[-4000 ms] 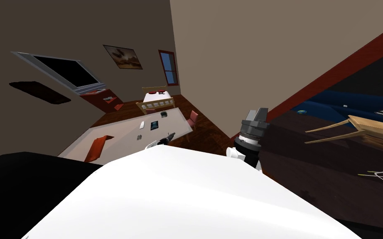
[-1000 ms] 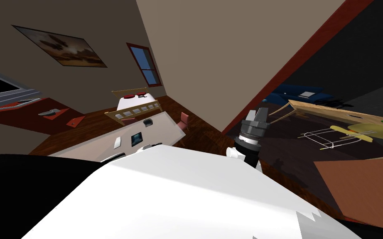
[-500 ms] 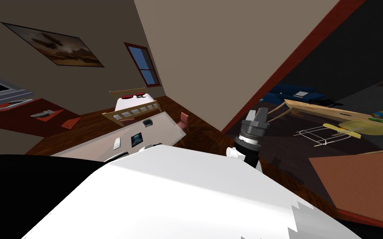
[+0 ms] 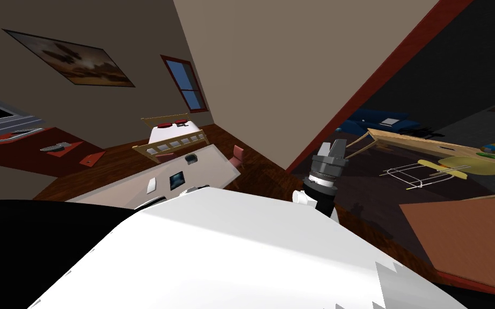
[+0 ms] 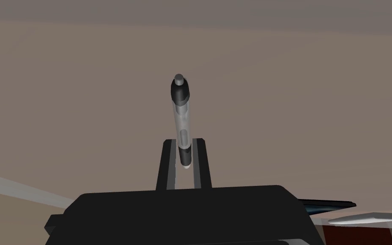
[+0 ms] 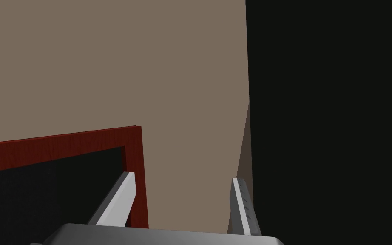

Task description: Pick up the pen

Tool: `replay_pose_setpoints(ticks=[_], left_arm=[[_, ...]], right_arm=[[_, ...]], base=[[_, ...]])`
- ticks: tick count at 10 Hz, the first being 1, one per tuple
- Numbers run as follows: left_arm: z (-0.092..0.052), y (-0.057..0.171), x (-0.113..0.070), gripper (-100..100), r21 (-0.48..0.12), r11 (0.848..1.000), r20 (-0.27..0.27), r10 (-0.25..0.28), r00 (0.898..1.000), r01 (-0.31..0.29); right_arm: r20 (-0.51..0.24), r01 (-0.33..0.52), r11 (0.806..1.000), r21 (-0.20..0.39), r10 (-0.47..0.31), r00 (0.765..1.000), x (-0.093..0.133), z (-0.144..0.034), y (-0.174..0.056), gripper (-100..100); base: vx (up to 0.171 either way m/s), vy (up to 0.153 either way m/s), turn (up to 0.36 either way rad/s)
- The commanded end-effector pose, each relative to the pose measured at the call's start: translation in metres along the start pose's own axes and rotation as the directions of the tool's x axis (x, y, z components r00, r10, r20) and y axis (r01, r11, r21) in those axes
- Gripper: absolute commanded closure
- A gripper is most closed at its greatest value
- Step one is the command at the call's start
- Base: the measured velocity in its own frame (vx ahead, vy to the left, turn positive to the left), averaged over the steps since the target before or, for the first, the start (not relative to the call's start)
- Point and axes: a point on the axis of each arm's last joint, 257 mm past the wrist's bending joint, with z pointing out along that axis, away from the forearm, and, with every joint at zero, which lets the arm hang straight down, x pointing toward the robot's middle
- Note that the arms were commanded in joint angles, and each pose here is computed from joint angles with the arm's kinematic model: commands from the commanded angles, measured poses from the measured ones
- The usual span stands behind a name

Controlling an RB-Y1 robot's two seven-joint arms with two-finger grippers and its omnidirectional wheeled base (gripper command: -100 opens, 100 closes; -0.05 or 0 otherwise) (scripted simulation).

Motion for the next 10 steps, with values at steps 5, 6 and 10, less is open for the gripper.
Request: replay_pose_setpoints(ticks=[5,6,10], left_arm=[[-0.008,0.008,-0.011,100,0.019,0.999,0.002,0.030,1.000,-0.030],[-0.010,0.009,-0.013,100,0.022,0.999,0.000,0.035,0.999,-0.035],[-0.014,0.014,-0.014,0,0.027,0.998,-0.005,0.049,0.999,-0.049]], right_arm=[[0.000,0.000,1.000,0.000,0.000,1.000,0.000,0.000,0.000,0],[0.000,0.000,1.000,0.000,0.000,1.000,0.000,0.000,0.000,0],[0.000,0.000,1.000,0.000,0.000,1.000,0.000,0.000,0.000,0]], base=[[0.034,-0.047,0.074],[0.031,-0.035,0.065],[0.026,-0.030,0.050]])
